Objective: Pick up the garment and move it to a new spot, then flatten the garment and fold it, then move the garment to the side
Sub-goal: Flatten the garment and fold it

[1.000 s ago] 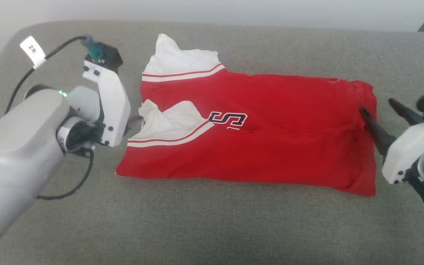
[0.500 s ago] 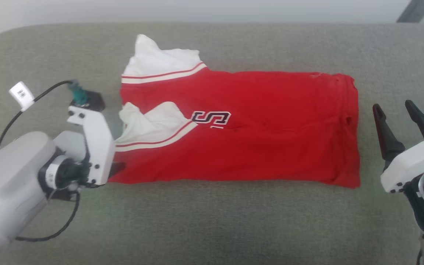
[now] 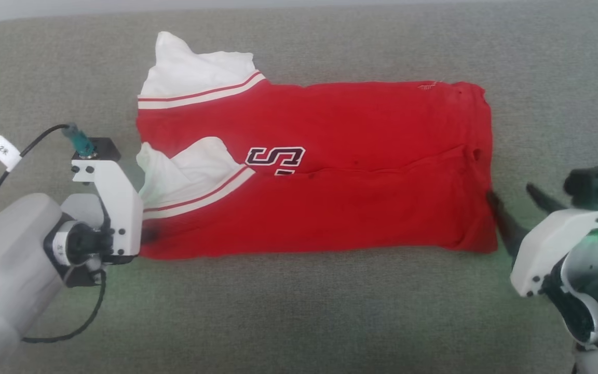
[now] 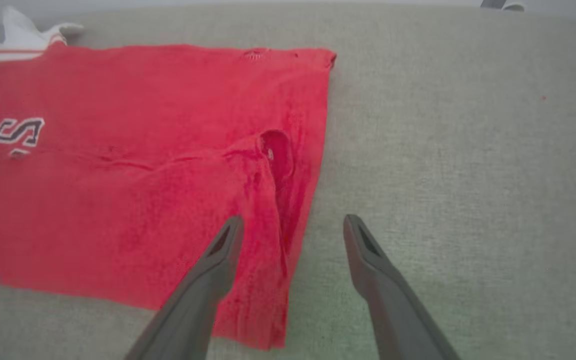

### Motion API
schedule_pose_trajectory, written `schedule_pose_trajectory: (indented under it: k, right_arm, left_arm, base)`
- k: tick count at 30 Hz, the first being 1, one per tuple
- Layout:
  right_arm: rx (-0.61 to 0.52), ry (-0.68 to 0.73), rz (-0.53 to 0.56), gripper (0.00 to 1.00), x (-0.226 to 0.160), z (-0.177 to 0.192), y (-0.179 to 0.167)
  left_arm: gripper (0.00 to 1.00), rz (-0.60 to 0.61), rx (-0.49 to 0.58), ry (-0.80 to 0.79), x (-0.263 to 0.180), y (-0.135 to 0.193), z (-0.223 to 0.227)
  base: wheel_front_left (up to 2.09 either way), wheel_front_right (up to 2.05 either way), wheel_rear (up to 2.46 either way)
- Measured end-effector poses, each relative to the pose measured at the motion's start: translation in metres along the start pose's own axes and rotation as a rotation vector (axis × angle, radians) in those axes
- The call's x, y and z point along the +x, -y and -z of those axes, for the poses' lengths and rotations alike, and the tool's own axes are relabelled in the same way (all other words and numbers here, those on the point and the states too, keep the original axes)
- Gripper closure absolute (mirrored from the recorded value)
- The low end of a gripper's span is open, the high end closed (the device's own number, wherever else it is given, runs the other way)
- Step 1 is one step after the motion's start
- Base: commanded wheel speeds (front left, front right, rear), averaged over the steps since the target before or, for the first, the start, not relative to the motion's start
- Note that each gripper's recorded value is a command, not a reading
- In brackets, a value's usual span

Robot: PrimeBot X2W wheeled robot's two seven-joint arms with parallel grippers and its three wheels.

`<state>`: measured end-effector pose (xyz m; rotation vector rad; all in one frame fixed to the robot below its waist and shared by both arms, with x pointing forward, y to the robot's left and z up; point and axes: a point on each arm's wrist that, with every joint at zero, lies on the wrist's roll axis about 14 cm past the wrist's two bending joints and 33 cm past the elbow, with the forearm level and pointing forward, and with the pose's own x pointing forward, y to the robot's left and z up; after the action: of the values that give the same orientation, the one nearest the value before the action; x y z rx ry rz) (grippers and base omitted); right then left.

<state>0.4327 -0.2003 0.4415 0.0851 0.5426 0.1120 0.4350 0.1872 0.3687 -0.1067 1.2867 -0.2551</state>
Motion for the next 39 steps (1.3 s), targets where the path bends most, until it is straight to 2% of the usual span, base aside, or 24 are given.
schedule_pose_trajectory:
  k: [9,15,16,17,18,27,39]
  right_arm:
    - [0.027,-0.337,-0.024,0.0,0.006,0.052,-0.003]
    - [0.004,-0.417,-0.047,0.0,0.013,0.06,-0.008]
    - [0.001,-0.428,-0.052,0.46,0.015,0.061,-0.009]
    - [-0.002,-0.437,-0.059,0.85,0.016,0.062,-0.01]
    - [-0.007,-0.448,-0.068,1.0,0.017,0.063,-0.012]
    - [-0.054,-0.474,-0.097,1.0,0.022,0.056,-0.015]
    - [-0.12,-0.495,-0.103,1.0,0.001,0.036,-0.006]
  left_arm:
    - [1.0,0.03,-0.01,0.019,0.003,0.004,0.003]
    - [1.0,0.042,-0.016,0.034,0.003,0.002,0.004]
    - [1.0,0.045,-0.017,0.036,0.004,0.002,0.004]
    - [1.0,0.045,-0.018,0.036,0.004,0.001,0.004]
    - [1.0,0.048,-0.018,0.036,0.004,0.001,0.004]
    - [1.0,0.054,-0.026,0.06,0.002,-0.001,0.004]
    - [1.0,0.04,0.0,0.021,-0.022,-0.002,0.021]
  base:
    - [0.0,0.0,0.0]
    - [0.0,0.0,0.0]
    - [0.0,0.0,0.0]
    - [0.0,0.0,0.0]
    - [0.0,0.0,0.0]
    - [0.0,0.0,0.0]
    - [0.0,0.0,0.0]
